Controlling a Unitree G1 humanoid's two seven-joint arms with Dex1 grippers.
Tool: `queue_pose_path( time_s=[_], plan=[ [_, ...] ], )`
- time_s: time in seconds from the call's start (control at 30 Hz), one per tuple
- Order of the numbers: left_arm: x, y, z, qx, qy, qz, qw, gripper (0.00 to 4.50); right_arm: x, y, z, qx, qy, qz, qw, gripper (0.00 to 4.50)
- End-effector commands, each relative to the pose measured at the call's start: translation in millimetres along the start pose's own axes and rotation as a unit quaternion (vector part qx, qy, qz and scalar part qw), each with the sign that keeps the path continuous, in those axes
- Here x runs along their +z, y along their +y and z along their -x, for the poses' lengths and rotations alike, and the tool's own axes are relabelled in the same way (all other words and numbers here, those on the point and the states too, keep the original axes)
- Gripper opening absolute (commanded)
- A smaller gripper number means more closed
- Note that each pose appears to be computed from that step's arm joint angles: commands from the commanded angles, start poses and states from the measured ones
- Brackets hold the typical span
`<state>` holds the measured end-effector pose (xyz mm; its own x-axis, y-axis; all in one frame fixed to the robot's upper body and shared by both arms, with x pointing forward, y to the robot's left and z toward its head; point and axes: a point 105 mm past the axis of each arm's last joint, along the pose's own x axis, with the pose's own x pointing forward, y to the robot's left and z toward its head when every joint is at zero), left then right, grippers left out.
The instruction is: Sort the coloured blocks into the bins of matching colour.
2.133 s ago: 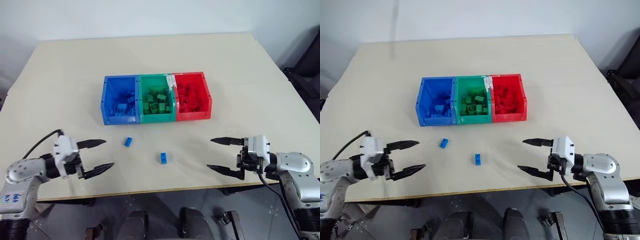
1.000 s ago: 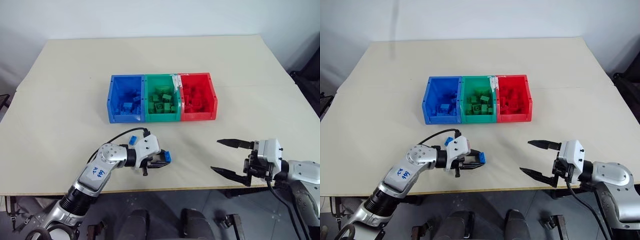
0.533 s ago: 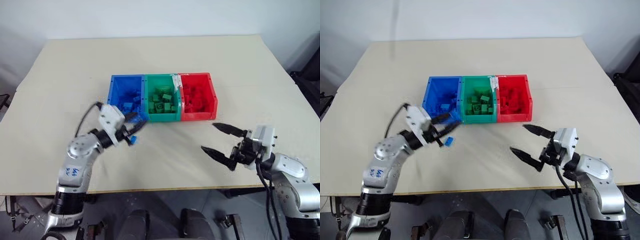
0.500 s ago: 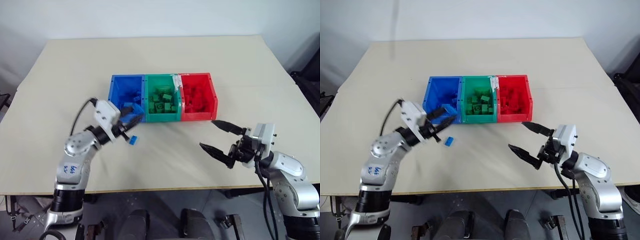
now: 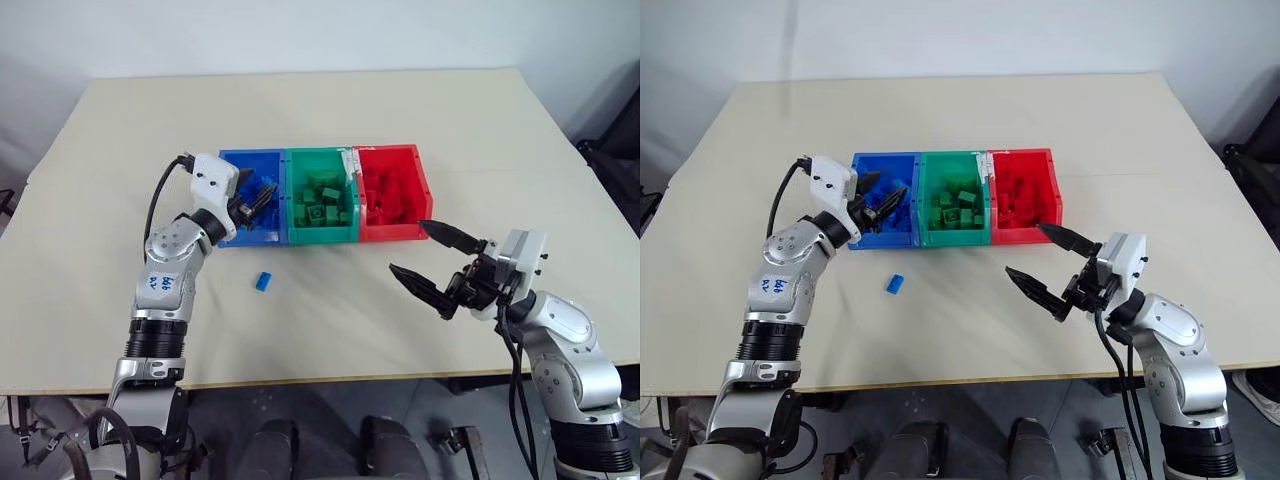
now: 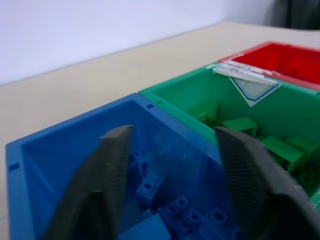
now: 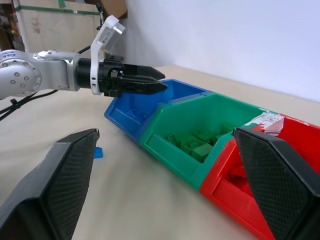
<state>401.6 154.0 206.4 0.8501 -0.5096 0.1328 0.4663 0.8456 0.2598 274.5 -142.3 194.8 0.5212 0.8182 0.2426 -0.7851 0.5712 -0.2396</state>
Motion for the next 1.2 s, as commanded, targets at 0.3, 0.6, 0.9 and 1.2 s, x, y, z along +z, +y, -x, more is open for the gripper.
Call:
queue_pose_path(
  time_s=[0.3,0.6,0.9,1.2],
  plan=[
    [-7.3,25.0,95.0,-0.025,-0.012,-0.042,0.999,4.26,2.2,0.8,-3.1,0.059,0.004,0.020,0.998,4.50],
    [-26.8,42.2,194.5,-0.007,0.061,-0.015,0.998,4.39,-20.7,17.0,0.1,0.170,0.051,0.025,0.984,4.50],
    [-48.0,8.5,211.8,-0.077,0.125,-0.008,0.989,4.39,-30.0,14.4,7.5,0.219,0.078,0.034,0.972,4.50],
    [-57.8,-59.8,139.6,-0.088,0.174,0.042,0.980,4.39,-29.2,0.9,29.2,0.176,0.109,0.042,0.977,4.50]
  ],
)
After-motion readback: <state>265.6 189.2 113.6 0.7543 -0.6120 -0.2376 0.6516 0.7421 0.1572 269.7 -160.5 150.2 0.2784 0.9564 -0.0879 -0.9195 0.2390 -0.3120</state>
